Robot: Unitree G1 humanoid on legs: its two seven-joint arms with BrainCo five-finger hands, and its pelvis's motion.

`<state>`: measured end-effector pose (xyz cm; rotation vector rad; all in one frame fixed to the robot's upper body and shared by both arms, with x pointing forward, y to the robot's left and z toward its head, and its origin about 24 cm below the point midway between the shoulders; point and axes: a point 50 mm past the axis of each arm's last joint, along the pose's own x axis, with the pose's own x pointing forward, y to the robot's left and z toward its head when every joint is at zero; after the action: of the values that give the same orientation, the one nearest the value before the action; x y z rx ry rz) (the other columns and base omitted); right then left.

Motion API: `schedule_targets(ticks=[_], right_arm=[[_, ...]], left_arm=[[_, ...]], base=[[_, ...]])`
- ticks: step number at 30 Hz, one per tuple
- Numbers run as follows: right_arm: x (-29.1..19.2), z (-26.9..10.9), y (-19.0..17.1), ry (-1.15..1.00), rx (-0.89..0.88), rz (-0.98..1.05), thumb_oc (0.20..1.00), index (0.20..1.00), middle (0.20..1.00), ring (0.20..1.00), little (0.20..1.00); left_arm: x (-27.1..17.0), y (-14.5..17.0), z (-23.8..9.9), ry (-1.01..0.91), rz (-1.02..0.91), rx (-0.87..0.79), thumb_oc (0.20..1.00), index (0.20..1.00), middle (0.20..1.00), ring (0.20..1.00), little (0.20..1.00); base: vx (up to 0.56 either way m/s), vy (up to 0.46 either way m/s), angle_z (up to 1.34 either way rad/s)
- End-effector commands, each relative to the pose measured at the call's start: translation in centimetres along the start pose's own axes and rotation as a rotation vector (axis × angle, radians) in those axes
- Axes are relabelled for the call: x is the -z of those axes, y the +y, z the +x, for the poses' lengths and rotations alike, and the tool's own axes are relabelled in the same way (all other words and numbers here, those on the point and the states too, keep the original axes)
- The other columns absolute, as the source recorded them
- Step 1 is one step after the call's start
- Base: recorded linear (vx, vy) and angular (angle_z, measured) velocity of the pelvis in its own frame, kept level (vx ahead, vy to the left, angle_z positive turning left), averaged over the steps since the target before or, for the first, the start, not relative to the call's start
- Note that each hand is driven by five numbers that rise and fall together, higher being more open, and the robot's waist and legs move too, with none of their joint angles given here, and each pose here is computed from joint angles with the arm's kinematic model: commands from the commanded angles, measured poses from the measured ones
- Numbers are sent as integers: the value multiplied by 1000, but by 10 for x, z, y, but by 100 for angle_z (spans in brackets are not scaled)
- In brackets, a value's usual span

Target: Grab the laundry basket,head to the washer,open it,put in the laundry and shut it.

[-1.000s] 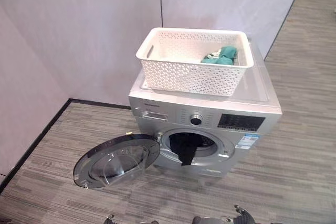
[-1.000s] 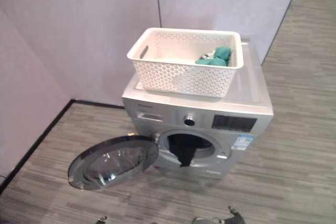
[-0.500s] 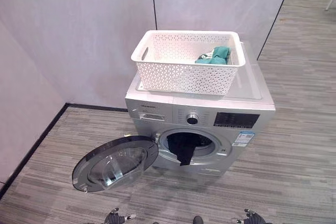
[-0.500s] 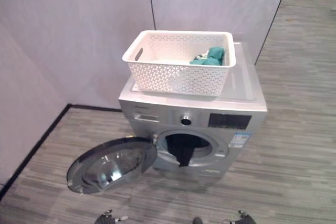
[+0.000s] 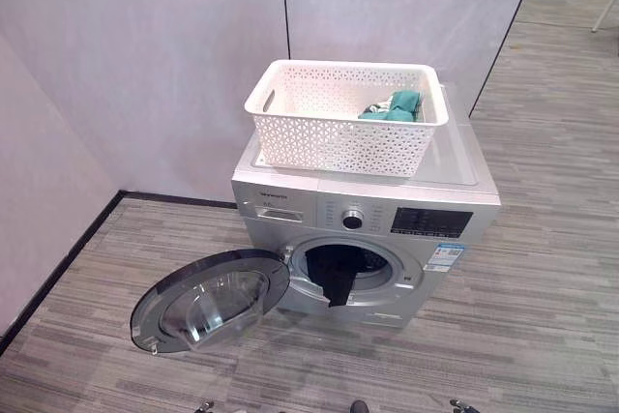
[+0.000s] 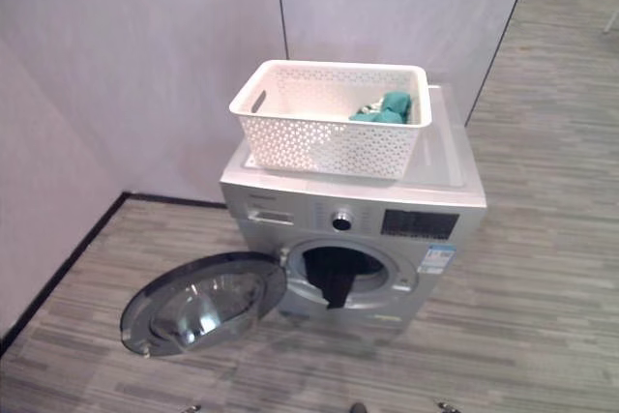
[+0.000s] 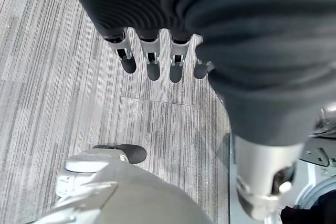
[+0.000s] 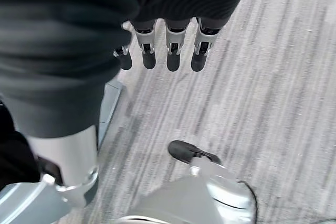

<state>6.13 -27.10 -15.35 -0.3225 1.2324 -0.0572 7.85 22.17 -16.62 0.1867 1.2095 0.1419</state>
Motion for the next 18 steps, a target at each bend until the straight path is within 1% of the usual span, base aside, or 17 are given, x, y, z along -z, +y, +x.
schedule_targets(ticks=[1, 4, 7, 10, 12, 13, 14, 15, 17, 18], right_arm=[[-7, 1, -10, -22, 17, 23, 1000, 1000, 1000, 1000, 1000], [5, -3, -15, -3, 41, 45, 1000, 1000, 1000, 1000, 1000], [10, -5, -20, -3, 53, 53, 1000, 1000, 1000, 1000, 1000], [-8, -6, -27, -89, 52, 18, 1000, 1000, 1000, 1000, 1000], [-12, -6, -31, -109, 62, 20, 1000, 1000, 1000, 1000, 1000], [-29, -7, -37, -182, 82, 15, 1000, 1000, 1000, 1000, 1000], [-29, -7, -37, -182, 82, 15, 1000, 1000, 1000, 1000, 1000], [-40, -9, -38, -236, 85, -1, 1000, 1000, 1000, 1000, 1000], [-43, -9, -39, -241, 93, -7, 1000, 1000, 1000, 1000, 1000], [-62, -9, -40, -298, 89, -46, 1000, 1000, 1000, 1000, 1000]], left_arm=[[-27, 23, 4, -72, -27, -74, 1000, 1000, 1000, 1000, 1000], [-40, 27, 4, -127, -21, -89, 1000, 1000, 1000, 1000, 1000], [-42, 32, 4, -130, -21, -98, 1000, 1000, 1000, 1000, 1000], [-43, 37, 4, -129, -47, -119, 1000, 1000, 1000, 1000, 1000], [-42, 38, 4, -125, -57, -122, 1000, 1000, 1000, 1000, 1000], [-37, 38, 3, -108, -63, -128, 1000, 1000, 1000, 1000, 1000], [-37, 38, 3, -107, -63, -128, 1000, 1000, 1000, 1000, 1000], [-33, 40, 3, -97, -64, -134, 1000, 1000, 1000, 1000, 1000], [-29, 42, 3, -87, -63, -143, 1000, 1000, 1000, 1000, 1000], [-15, 44, 1, -56, -75, -153, 1000, 1000, 1000, 1000, 1000]], base=[[-5, -91, 42], [15, -188, 41], [44, -175, 60], [84, -83, 22], [108, 13, 3], [133, 39, 8], [238, 61, 24], [114, 21, 21], [239, 124, -15], [365, 302, -133]])
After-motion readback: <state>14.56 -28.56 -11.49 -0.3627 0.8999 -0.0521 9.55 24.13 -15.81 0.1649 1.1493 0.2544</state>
